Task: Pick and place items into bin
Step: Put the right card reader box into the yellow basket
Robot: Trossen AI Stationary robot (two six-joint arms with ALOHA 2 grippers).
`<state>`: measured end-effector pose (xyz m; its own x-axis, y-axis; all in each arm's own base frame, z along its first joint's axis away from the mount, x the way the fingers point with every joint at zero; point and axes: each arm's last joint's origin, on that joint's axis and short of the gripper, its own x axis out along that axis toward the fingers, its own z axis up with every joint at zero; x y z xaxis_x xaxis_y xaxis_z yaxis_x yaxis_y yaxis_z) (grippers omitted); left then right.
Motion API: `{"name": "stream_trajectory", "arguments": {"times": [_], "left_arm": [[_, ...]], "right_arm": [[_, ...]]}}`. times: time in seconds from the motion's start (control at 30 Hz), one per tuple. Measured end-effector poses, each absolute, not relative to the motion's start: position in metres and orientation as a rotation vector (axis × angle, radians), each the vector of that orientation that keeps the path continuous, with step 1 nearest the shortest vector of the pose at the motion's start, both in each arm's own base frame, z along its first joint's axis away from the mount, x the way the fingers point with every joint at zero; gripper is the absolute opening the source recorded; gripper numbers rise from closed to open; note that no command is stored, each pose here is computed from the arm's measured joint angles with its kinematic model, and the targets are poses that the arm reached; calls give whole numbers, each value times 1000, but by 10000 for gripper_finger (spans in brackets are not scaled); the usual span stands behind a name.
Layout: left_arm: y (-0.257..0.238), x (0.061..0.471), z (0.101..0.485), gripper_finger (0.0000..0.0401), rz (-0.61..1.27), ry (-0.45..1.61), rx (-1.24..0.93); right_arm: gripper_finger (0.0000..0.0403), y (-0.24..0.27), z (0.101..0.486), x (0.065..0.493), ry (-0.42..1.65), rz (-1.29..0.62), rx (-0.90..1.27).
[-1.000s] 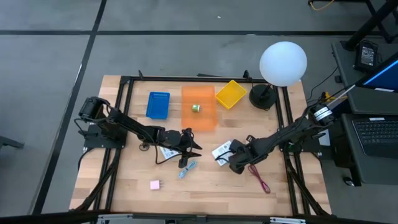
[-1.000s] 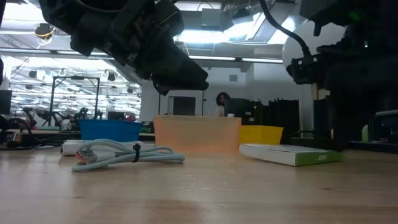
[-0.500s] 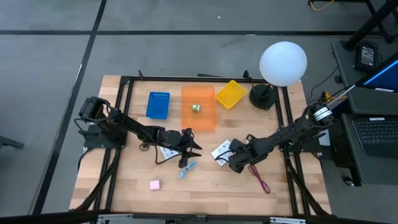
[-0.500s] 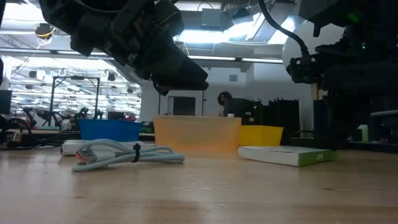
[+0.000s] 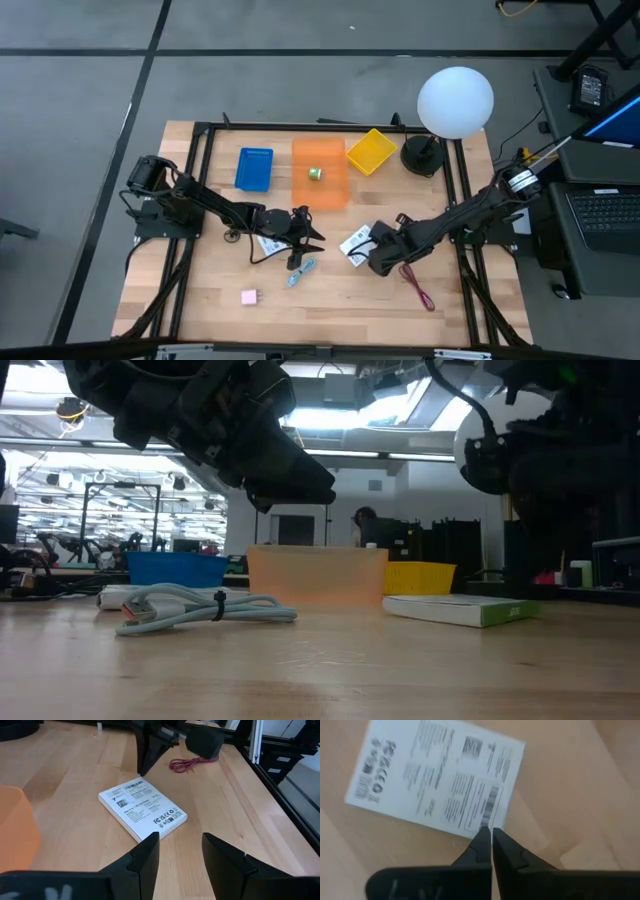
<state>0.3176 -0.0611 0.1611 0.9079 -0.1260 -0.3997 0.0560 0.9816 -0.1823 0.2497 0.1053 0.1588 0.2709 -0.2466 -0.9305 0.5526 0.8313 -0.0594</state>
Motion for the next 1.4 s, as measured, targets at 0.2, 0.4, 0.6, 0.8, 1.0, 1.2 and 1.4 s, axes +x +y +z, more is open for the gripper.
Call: {"name": "stream_trajectory", "arguments": {"times": [0.2,0.4,0.6,0.8,1.0,1.2,1.4], "left_arm": [[-61,318,161,143,-94,423,-169],[-61,318,161,143,-94,423,-168],[-61,317,161,143,-94,423,-168],[-61,317,161,143,-81,421,-166],[-61,317,161,143,-78,420,-165],[-60,318,160,143,-31,418,-230],[-59,319,153,150,5,445,-403]], "right_arm": [[0,104,164,247,1178,-551,302],[0,101,151,247,1161,-549,320],[0,97,140,240,1182,-570,345],[0,97,135,240,1140,-544,379],[0,97,134,240,1136,-543,386],[0,97,133,240,1139,-542,387],[0,97,133,240,1143,-541,387]]}}
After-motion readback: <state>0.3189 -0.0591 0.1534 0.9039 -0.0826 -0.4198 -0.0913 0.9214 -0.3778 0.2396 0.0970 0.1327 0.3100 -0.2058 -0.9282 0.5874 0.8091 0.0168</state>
